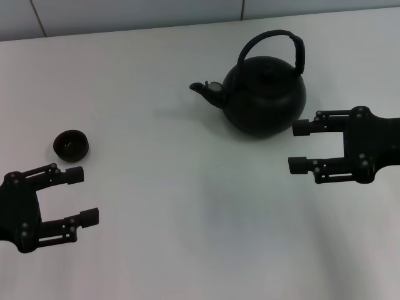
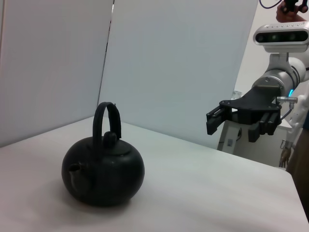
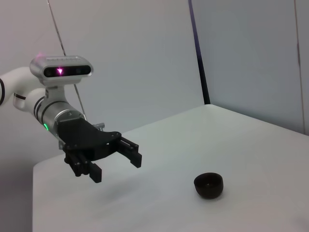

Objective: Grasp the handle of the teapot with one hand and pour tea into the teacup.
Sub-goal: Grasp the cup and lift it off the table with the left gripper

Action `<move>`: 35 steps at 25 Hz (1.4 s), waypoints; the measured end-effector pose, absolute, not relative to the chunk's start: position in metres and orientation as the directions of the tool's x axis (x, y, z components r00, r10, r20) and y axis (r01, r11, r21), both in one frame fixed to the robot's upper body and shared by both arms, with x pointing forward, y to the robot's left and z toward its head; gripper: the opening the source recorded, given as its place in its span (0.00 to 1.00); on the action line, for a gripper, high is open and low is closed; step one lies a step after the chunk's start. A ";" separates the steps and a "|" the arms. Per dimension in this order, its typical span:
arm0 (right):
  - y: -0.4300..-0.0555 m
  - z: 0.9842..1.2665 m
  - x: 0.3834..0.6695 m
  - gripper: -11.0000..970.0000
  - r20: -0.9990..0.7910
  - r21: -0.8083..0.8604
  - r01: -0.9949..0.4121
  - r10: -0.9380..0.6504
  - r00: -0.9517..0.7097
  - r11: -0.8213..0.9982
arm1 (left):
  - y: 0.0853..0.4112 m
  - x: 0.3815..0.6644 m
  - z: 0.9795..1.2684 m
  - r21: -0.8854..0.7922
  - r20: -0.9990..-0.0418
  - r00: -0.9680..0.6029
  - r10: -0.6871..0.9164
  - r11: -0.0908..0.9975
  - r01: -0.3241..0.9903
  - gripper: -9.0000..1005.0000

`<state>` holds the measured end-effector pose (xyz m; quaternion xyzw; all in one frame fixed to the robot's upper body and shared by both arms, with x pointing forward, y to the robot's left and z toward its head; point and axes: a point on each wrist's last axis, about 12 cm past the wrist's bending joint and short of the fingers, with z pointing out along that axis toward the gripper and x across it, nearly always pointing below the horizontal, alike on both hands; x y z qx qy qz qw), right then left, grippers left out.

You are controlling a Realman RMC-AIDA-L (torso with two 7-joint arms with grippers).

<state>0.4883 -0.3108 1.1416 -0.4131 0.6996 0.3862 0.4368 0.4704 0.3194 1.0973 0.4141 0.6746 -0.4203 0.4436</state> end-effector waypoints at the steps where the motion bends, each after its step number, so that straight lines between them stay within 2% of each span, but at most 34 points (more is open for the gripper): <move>1: -0.310 1.141 0.489 0.74 -0.930 0.182 -0.915 -0.240 -0.279 0.359 | 0.320 0.472 1.098 -0.192 -0.947 -0.258 0.190 0.308 0.932 0.80; 10: -0.309 1.140 0.491 0.74 -0.930 0.186 -0.916 -0.236 -0.280 0.355 | 0.320 0.478 1.093 -0.159 -0.960 -0.231 0.157 0.375 0.913 0.80; 14: -0.308 1.141 0.492 0.74 -0.932 0.182 -0.919 -0.237 -0.275 0.351 | 0.324 0.483 1.089 -0.163 -0.953 -0.257 0.161 0.444 0.881 0.80; 18: -0.306 1.143 0.496 0.74 -0.935 0.174 -0.923 -0.239 -0.264 0.343 | 0.333 0.496 1.080 -0.138 -0.939 -0.291 0.181 0.578 0.804 0.79; 23: -0.304 1.145 0.498 0.74 -0.936 0.169 -0.926 -0.240 -0.258 0.337 | 0.336 0.505 1.074 -0.123 -0.935 -0.307 0.179 0.647 0.752 0.79; 35: -0.301 1.147 0.503 0.74 -0.938 0.166 -0.927 -0.237 -0.253 0.336 | 0.328 0.520 1.063 -0.086 -0.909 -0.334 0.250 0.670 0.737 0.78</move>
